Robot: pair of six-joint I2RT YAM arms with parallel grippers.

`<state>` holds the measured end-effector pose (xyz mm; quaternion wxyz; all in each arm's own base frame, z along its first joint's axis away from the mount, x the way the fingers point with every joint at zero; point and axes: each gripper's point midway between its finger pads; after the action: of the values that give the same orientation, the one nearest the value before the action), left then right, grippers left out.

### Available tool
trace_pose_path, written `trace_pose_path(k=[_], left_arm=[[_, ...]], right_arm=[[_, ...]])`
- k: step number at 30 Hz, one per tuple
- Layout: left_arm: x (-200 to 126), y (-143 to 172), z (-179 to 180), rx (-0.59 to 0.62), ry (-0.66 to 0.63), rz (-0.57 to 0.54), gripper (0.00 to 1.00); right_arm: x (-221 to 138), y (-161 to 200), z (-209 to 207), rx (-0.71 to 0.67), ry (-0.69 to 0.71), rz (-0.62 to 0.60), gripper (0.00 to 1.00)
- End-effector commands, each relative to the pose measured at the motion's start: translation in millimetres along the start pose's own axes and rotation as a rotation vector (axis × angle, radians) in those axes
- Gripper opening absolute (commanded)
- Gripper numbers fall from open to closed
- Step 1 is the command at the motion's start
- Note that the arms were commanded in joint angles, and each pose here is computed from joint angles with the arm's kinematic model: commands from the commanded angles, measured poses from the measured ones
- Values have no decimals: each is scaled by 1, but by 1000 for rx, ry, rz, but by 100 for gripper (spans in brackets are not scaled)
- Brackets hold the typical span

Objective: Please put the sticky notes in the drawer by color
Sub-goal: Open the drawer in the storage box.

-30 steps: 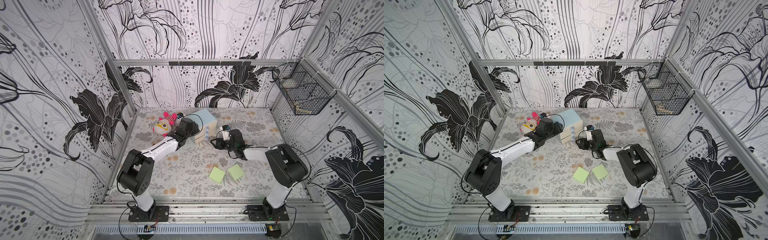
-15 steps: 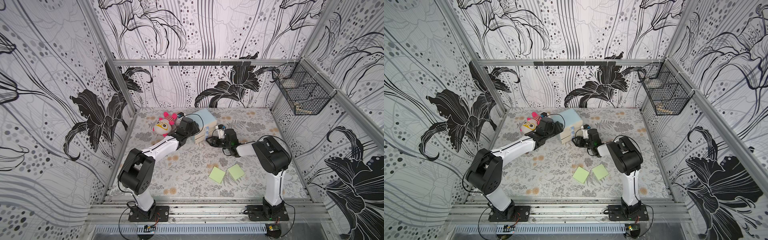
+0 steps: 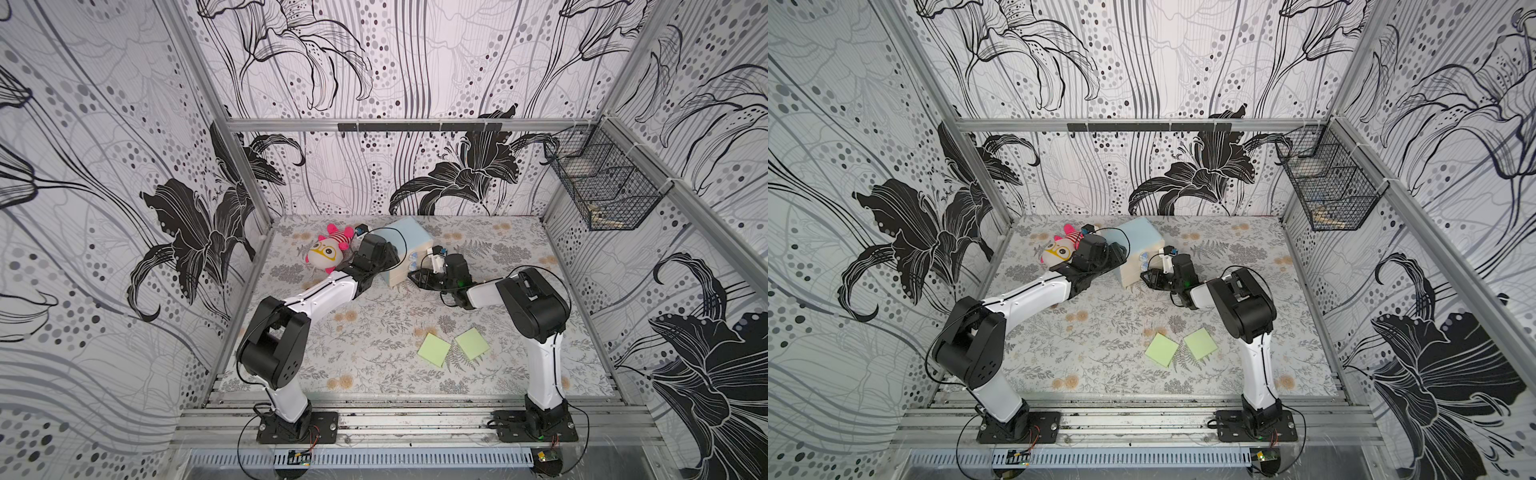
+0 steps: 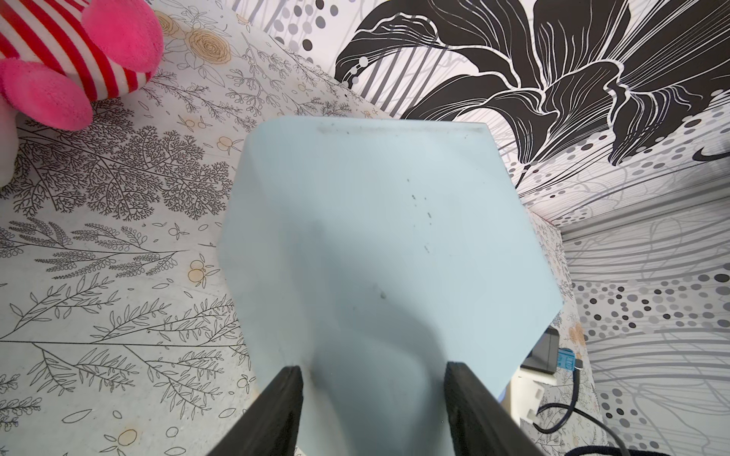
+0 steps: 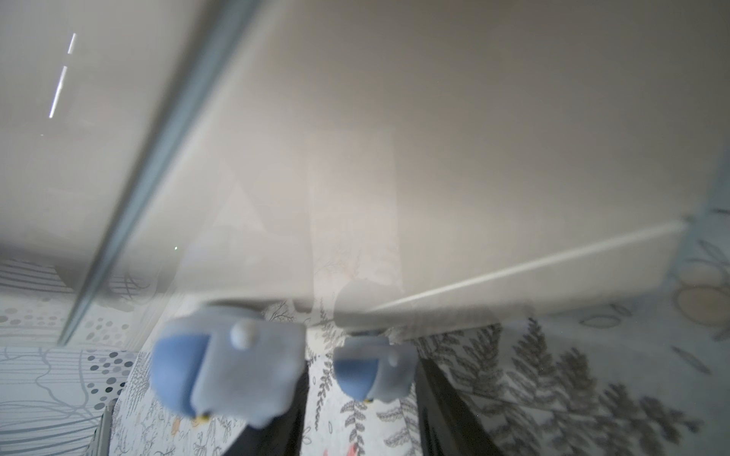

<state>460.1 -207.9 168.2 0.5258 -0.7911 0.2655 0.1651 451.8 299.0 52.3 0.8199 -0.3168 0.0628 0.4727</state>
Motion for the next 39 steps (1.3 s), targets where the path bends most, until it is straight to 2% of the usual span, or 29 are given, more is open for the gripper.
trace_pose_path(k=[1, 7, 20, 30, 39], left_arm=[[8, 18, 12, 31, -37, 64, 62], [8, 18, 12, 34, -35, 65, 62], [8, 19, 12, 36, -37, 68, 62], [8, 20, 12, 41, -37, 73, 62], [8, 19, 8, 78, -17, 76, 62]], right_arm=[[9, 2, -8, 23, 22, 7, 52], [14, 2, -15, 42, 39, 0, 56], [12, 1, -16, 59, 35, -20, 39], [-12, 21, -29, 52, 84, -17, 33], [-47, 42, -39, 49, 144, -17, 33]])
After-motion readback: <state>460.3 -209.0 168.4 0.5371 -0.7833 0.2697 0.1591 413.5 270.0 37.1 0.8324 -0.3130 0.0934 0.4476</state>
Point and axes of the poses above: each gripper's point midway between its finger pads, its own x axis out along the fingers, its own z axis along the line the jaws close on, y = z × x, and after that the axes turned 14 degrees about x, right-handed
